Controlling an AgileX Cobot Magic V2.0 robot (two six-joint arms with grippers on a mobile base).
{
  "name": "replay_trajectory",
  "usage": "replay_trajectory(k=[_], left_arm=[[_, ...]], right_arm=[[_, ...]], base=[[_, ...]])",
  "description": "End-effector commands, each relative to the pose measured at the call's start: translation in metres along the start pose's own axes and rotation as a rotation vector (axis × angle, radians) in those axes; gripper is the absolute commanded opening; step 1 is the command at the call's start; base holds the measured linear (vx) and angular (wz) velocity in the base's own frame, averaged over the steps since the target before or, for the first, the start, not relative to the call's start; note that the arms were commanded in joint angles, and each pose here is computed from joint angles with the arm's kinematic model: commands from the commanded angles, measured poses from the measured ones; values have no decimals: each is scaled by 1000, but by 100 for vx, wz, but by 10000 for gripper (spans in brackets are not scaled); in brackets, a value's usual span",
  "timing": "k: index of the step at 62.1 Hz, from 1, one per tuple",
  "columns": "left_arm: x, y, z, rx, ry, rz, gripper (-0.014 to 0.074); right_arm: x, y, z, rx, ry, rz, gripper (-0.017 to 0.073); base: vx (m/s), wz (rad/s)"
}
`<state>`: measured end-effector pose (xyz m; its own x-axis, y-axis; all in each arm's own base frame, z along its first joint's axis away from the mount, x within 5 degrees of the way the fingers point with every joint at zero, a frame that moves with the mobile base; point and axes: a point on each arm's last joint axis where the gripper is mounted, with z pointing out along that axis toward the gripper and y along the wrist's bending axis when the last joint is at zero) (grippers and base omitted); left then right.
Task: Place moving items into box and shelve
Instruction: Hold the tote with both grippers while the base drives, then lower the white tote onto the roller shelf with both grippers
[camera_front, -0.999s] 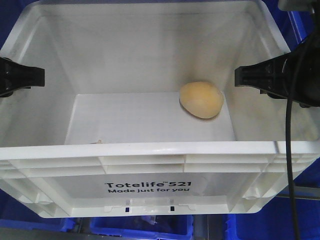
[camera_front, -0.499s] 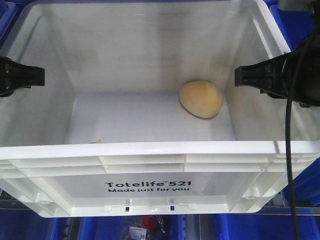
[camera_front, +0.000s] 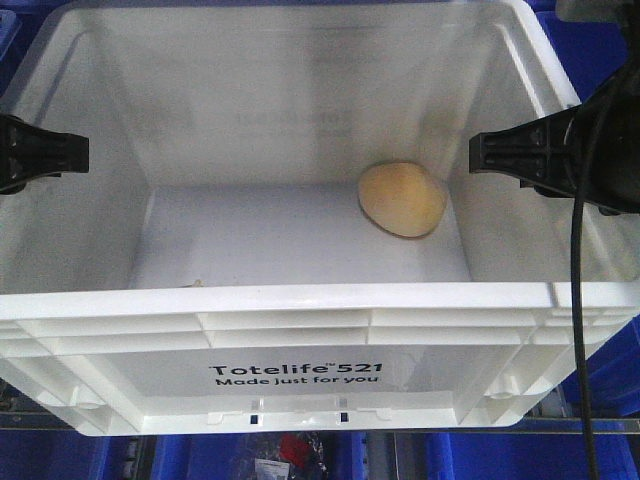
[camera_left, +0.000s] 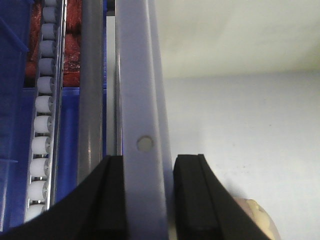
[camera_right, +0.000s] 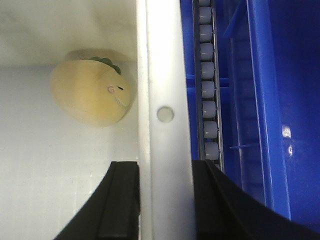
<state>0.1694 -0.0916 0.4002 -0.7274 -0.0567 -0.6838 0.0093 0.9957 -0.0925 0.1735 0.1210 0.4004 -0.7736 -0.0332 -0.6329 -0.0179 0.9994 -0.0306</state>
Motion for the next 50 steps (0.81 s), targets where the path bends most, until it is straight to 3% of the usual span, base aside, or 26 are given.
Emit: replay_trajectory(k=[1,32,39,44,50], left_arm=[[-16,-7,-16,114,-165,4,94],[-18,-8,-16,133,-185,5,94],[-20,-9,-14,115,-209,43,94],[-20,-7,-7,67,-237,95,94],[-14,-3,6,25,-230,111,94]], right_arm=[[-11,-8,-18,-17,-115,0,1],[-14,-8,-19,-12,-147,-10,1],[-20,-1,-20,-82,-214,-40,1],[-25,4,-20,-132,-262,-40,1],[-28,11,-14,-159,-309,-29,1]], base=[[0,0],[0,0],[0,0],[0,0],[0,0]])
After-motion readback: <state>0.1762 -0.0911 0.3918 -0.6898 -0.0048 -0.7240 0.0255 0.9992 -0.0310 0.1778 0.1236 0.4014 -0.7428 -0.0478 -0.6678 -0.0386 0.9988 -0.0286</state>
